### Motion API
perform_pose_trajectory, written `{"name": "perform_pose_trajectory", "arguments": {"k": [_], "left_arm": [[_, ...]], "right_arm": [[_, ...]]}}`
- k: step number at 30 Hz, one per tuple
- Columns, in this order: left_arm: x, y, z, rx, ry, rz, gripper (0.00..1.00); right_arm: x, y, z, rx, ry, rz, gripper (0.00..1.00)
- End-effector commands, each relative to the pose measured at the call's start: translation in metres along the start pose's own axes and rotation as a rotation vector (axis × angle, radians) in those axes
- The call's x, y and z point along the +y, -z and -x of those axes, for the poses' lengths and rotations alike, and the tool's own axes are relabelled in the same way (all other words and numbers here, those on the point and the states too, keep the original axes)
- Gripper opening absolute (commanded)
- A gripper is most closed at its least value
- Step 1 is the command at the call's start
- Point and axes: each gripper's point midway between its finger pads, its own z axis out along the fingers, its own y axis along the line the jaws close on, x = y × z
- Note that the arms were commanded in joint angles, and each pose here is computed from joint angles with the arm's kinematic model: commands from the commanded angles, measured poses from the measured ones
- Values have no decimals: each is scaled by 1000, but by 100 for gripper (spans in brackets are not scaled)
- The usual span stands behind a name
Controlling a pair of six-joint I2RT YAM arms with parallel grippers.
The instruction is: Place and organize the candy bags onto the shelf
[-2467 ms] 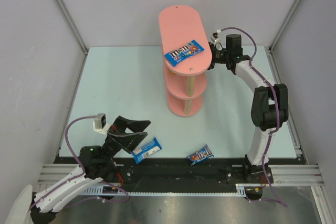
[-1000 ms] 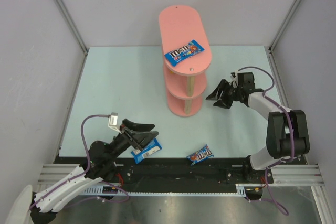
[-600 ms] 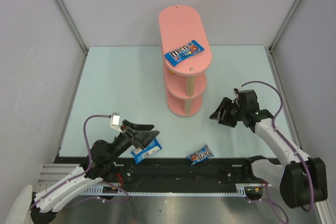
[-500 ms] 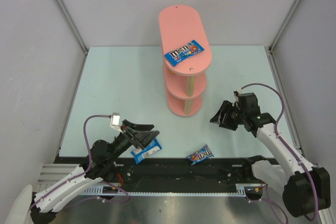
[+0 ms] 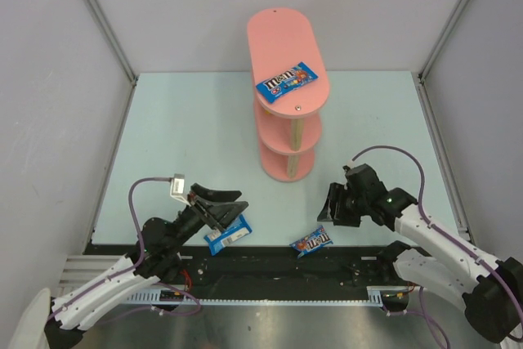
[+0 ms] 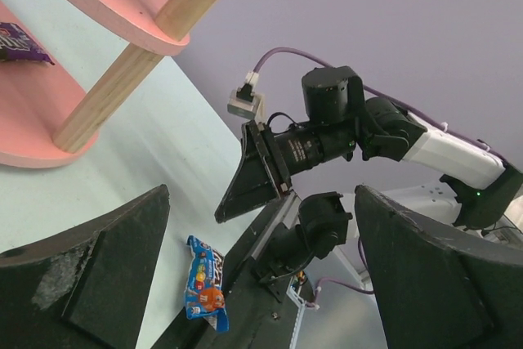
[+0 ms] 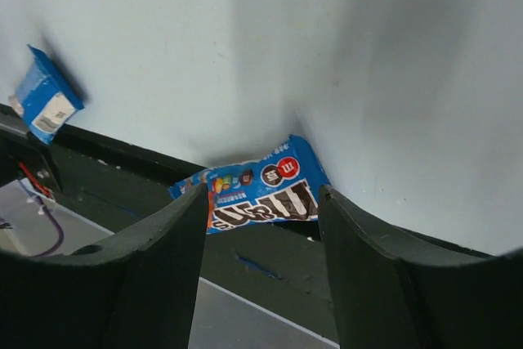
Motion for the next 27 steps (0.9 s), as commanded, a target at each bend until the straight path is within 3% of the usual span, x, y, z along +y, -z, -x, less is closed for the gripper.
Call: {"name": "perform_pose_trajectory", "arguments": {"k": [1, 7, 20, 22, 25, 26, 27], "left_arm": [[26, 3, -26, 43, -4, 20, 99], [27, 2, -27, 43, 1, 18, 99], [30, 4, -28, 30, 27, 17, 99], [31, 5, -29, 29, 31, 18, 99], [31, 5, -30, 31, 33, 19, 98], [31, 5, -29, 30, 33, 18, 99], [31, 5, -29, 31, 35, 19, 98]], "right_arm": [[-14, -4, -6, -30, -37, -88, 60], [-23, -18, -16, -5, -48, -108, 60], [-7, -41, -33, 41, -42, 23, 51], [-5, -42, -33, 42, -40, 38, 43], [2, -41, -33, 43, -33, 75, 18], [5, -39, -32, 36, -34, 89, 3], [8, -38, -30, 28, -33, 103, 0]]}}
